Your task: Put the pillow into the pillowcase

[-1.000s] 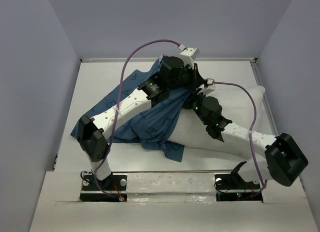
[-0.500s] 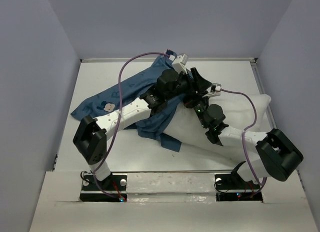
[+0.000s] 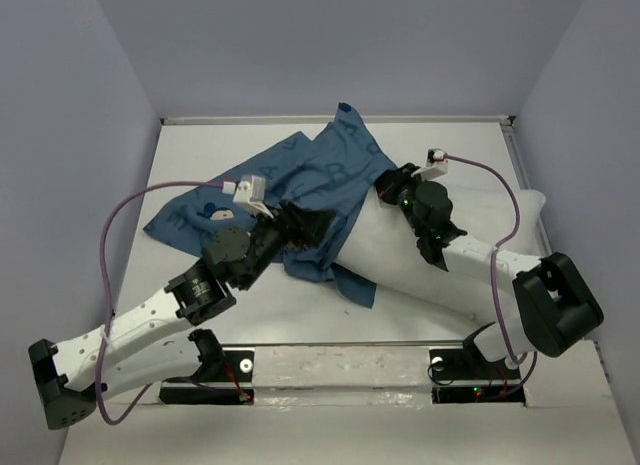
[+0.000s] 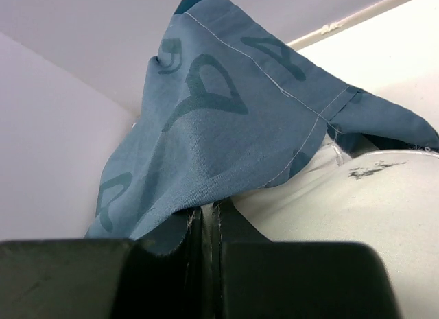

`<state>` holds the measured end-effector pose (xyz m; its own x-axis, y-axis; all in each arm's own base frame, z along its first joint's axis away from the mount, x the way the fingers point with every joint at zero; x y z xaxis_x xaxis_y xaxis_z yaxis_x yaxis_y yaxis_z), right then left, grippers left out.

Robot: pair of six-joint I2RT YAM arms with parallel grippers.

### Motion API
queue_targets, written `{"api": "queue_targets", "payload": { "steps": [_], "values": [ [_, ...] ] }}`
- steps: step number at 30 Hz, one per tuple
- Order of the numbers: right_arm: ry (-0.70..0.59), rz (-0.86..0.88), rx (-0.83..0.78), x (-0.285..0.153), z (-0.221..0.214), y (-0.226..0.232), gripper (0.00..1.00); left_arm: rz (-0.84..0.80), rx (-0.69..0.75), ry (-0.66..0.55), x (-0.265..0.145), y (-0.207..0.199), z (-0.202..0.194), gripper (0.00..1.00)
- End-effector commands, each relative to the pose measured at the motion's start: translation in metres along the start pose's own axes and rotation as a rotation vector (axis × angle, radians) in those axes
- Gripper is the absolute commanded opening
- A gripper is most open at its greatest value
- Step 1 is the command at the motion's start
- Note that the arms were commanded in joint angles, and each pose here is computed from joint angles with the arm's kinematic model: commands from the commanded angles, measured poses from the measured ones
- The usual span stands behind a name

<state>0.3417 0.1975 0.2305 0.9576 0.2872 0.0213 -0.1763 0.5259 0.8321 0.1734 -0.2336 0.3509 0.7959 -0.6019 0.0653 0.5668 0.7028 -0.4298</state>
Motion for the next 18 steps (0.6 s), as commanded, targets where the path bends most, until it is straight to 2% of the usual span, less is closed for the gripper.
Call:
{"api": "queue_targets", "payload": {
  "steps": [1,4,10,15,18],
  "values": [
    [-0.099,0.078,0.048,0.020,0.027,0.037,0.00,0.283,0.081,0.330,-0.035,0.067,-0.141,0.80],
    [-0.102,0.078,0.043,0.025,0.029,0.041,0.00,0.300,0.129,0.364,-0.040,0.071,-0.163,0.80],
    [-0.110,0.067,0.023,0.032,0.039,0.045,0.00,0.275,0.254,0.475,-0.019,0.070,-0.199,0.81],
    [-0.104,0.077,0.022,0.033,0.040,0.049,0.00,0.305,0.277,0.431,0.004,0.079,-0.203,0.83],
    [-0.095,0.073,0.026,0.032,0.038,0.046,0.00,0.289,0.293,0.449,0.020,0.084,-0.210,0.81]
  ]
}}
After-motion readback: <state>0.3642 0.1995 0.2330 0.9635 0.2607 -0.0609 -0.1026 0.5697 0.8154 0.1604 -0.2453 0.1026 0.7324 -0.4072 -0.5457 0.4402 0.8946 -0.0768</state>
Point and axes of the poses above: each gripper's point midway between its finger pads, its own x axis out along the fingers, its own y axis along the line the jaws close on, z = x × y, the point moved 6 cm from there along -x, back along the fingers, and after that the axes turned 15 degrees about x, right-handed, at the moved point
